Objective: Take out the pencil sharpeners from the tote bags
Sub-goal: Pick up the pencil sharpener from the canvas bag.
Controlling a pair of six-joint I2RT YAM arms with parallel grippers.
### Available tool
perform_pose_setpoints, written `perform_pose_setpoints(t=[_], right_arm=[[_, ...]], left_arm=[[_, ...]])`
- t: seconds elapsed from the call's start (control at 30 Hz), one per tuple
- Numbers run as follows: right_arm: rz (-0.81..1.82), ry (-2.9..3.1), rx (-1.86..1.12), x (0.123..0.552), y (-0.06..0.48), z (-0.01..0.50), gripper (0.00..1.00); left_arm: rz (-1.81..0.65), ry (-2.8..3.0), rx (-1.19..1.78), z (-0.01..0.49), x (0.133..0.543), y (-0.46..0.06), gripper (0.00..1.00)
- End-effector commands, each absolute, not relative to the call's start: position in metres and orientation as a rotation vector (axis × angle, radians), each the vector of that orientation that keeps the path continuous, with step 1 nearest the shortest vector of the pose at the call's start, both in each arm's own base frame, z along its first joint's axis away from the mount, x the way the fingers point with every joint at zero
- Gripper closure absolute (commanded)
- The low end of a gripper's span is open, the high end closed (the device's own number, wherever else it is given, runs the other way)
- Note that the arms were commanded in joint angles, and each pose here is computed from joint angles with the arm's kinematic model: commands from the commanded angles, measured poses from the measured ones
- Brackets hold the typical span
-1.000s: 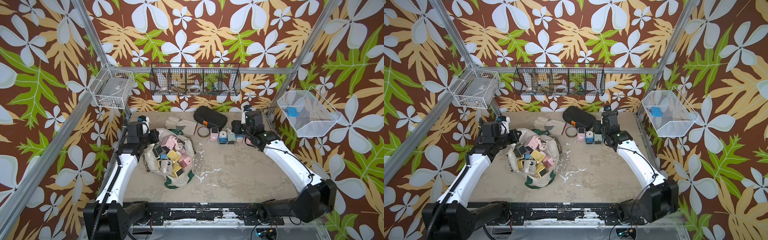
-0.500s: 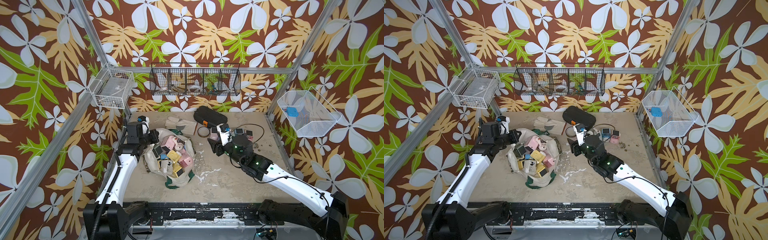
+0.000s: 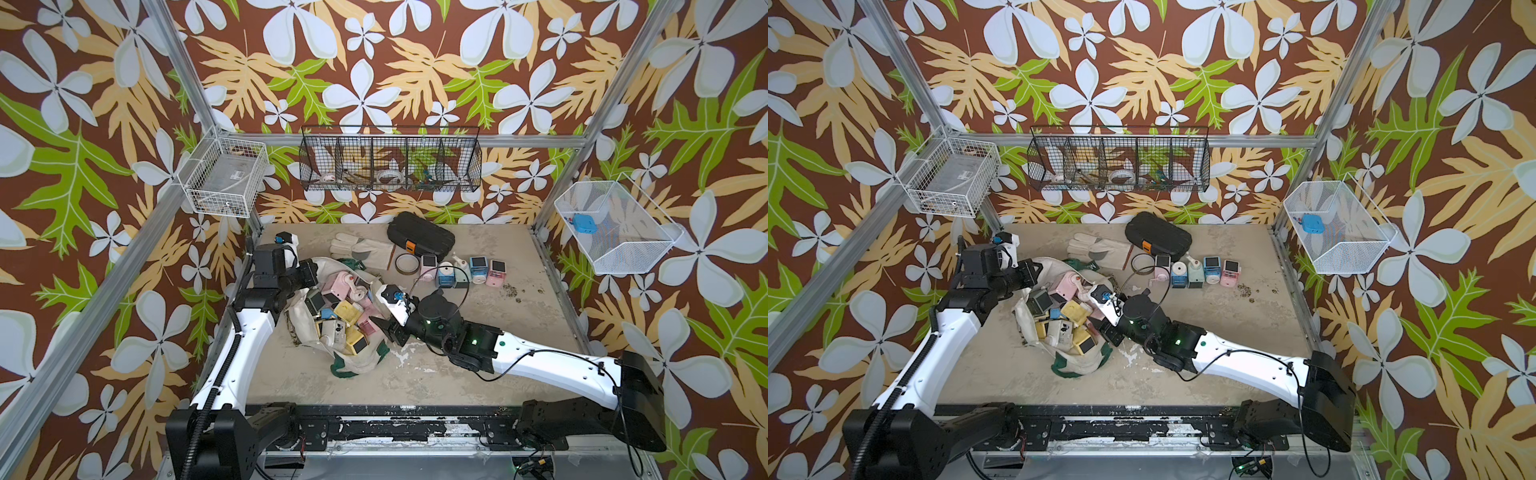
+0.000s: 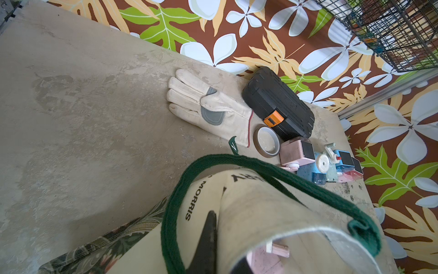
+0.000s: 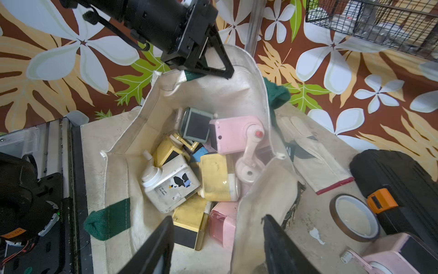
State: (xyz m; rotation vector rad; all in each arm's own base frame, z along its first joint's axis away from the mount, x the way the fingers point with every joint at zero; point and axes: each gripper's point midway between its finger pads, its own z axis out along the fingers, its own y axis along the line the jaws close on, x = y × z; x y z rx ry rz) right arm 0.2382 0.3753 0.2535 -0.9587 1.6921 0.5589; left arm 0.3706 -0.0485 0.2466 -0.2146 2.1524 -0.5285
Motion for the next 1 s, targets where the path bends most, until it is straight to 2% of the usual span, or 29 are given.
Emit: perform_pose_setpoints(t=[0.0,0.13,0.37,0.73,0.97], right_arm=[[0.579,1.668,-0.970,0.239,0.384,0.252,0.40],[0.598,1.700,-1.020,0.233,0.403,0.236,0.40],[0.651,1.766,-1.001,0.219,0.443,0.227,0.33],[0.146,1.899,-0.846,0.277,0.474,0.199,0.23],[0.133,1.904,-0.882,0.290,0.485,0.191,0.22]], left_arm=[[-0.559,2.087,-0.219,0.263,0.376,-0.050,1.00],[-0.558,2.086,-0.219,0.263,0.376,-0.049,1.00],[-0.556,2.084,-0.218,0.264,0.376,-0.049,1.00],[-0.559,2.084,-0.217,0.264,0.375,-0.050,1.00],[-0.561,2.084,-0.215,0.264,0.375,-0.050,1.00]])
